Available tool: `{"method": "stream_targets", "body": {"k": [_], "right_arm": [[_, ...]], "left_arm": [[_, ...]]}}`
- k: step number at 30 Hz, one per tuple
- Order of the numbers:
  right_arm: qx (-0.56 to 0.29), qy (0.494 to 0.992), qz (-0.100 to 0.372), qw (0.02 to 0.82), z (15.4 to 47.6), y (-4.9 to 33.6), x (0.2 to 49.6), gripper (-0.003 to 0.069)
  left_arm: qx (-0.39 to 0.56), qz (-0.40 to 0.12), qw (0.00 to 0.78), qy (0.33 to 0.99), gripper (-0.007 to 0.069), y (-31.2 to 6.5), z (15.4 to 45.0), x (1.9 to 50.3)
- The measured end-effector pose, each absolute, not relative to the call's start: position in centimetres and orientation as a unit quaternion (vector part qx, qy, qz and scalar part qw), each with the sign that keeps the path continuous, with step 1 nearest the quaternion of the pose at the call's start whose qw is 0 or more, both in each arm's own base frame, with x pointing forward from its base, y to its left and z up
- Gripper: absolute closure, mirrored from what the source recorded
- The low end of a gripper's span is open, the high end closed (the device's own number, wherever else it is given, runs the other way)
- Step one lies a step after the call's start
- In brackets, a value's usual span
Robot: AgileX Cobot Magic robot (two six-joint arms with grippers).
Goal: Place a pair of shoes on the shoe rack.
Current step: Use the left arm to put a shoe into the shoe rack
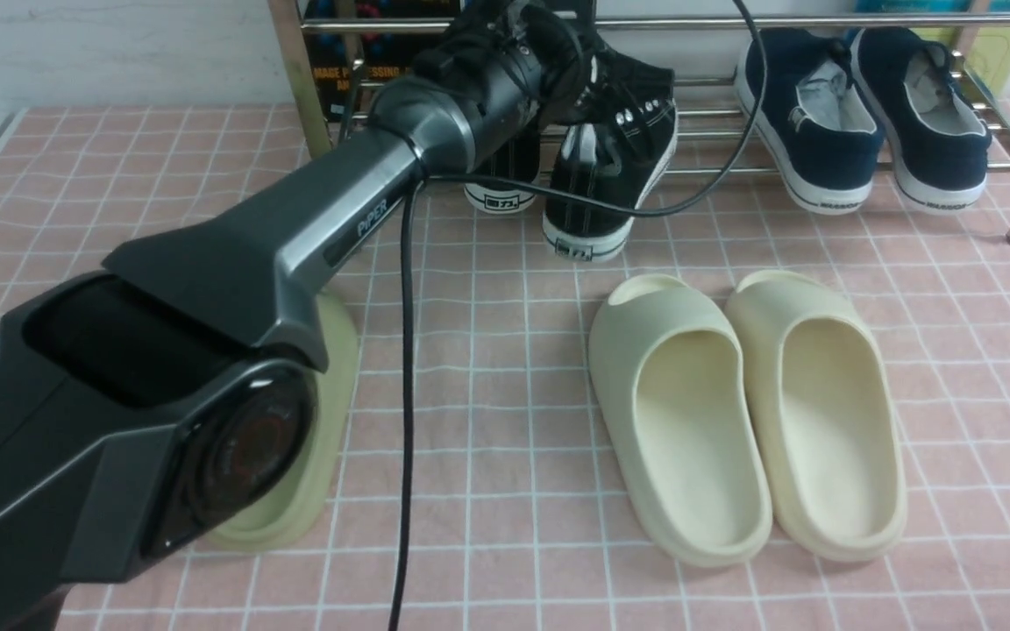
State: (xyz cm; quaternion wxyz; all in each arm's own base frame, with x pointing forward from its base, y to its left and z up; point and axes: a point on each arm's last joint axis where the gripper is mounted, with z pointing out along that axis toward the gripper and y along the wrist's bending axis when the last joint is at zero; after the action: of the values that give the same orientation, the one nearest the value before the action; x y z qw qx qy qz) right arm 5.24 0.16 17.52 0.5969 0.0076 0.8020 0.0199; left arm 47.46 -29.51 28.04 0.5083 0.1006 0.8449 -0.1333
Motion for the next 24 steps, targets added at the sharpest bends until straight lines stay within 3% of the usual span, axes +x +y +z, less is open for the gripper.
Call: {"method": "stream_targets", "body": {"k": [5,13,15,19,20,22,24], "right_arm": [[0.008,0.802,0.02,0.597,17.5,0.2,5.2,0.0419],[0.008,0.802,0.02,0.597,17.5,0.2,5.2,0.0419],[0.008,0.802,0.02,0.597,17.5,0.2,5.2,0.0419],[0.008,0.802,0.02,0.597,17.5,0.2,5.2,0.0419],[0.008,0.802,0.02,0.597,17.5,0.2,5.2,0.0419],[0.008,0.802,0.02,0.597,17.5,0.2,5.2,0.0419],[0.008,0.802,0.02,0.597,17.5,0.2,5.2,0.0419]], "left_arm": [[0.102,-0.131,0.51,0.844,0.0276,-29.5,28.1,47.5],[0.096,-0.122,0.48,0.863,0.0288,-29.1,28.4,46.9],[0.105,-0.108,0.462,0.874,0.0323,-28.6,29.6,46.1],[0.155,-0.043,0.397,0.904,0.0487,-26.2,33.7,43.0],[0.156,-0.037,0.387,0.908,0.0496,-26.0,33.8,42.7],[0.185,0.004,0.329,0.926,0.0584,-25.2,33.5,41.7],[0.2,0.018,0.298,0.933,0.061,-25.0,32.4,41.5]]}}
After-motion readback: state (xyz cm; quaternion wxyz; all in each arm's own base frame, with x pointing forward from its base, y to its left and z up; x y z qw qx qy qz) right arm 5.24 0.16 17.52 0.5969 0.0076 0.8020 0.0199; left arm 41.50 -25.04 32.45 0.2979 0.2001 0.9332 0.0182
